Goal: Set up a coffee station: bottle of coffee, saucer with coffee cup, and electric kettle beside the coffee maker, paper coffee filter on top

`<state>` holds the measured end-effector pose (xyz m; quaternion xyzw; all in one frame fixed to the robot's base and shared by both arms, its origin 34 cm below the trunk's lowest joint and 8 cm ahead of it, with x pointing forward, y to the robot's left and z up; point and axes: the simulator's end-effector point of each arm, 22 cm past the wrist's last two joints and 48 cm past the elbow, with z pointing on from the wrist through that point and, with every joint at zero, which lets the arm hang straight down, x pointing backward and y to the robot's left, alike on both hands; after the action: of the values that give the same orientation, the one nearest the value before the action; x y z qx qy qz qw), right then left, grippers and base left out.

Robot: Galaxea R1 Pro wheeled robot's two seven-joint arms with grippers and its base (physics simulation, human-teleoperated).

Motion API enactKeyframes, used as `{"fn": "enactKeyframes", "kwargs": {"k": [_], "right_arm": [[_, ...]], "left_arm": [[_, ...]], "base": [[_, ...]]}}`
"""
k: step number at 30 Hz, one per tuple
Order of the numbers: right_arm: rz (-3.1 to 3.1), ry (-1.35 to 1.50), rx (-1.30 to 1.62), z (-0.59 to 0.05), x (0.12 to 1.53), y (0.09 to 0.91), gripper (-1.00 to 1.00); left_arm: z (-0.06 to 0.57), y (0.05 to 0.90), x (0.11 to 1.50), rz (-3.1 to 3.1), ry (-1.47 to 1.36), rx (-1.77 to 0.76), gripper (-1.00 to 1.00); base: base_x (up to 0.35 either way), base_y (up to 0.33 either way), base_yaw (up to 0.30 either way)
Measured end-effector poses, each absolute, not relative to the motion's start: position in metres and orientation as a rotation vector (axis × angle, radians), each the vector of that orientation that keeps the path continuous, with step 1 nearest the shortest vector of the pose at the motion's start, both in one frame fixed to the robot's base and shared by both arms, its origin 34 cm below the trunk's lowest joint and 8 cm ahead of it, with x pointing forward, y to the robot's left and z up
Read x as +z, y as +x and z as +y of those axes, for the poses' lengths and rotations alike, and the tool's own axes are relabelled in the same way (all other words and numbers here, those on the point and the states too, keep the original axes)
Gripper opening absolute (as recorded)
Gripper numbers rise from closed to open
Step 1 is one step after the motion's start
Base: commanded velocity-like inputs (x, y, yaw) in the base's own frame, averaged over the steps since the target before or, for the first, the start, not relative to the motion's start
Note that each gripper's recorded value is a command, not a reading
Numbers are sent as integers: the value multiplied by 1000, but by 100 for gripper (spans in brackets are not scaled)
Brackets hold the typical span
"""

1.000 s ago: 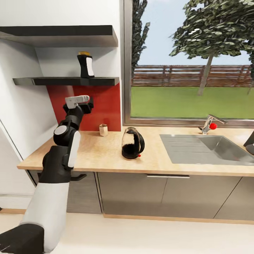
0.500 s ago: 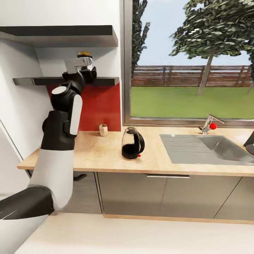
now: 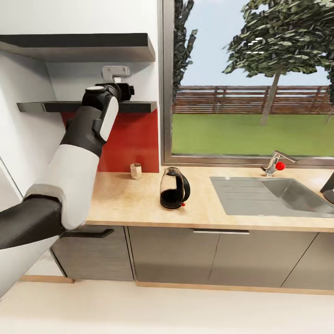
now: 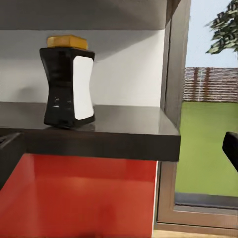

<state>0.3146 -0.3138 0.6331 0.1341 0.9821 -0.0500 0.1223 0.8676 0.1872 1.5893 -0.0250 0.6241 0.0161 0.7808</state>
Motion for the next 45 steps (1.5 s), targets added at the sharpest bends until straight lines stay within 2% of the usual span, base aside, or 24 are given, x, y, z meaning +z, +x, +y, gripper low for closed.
{"fn": "enactKeyframes", "kwargs": {"k": [12,24,30,42,45], "right_arm": [[2884,377,-155,-319,632,307,100],[2950,193,-157,-309,626,277,100],[3012,186,-84,-270,622,263,100],[3027,184,-57,-258,621,260,100],[3027,176,-56,-253,622,261,100]], "left_arm": [[226,885,1601,1364,-82,101,100],[244,874,1621,1303,-90,153,100],[250,869,1628,1281,-99,186,100],[256,854,1649,1232,-115,184,100],[261,855,1650,1243,-120,188,100]], "base": [[0,0,0],[0,0,0],[2,0,0],[269,60,0],[0,0,0]]}}
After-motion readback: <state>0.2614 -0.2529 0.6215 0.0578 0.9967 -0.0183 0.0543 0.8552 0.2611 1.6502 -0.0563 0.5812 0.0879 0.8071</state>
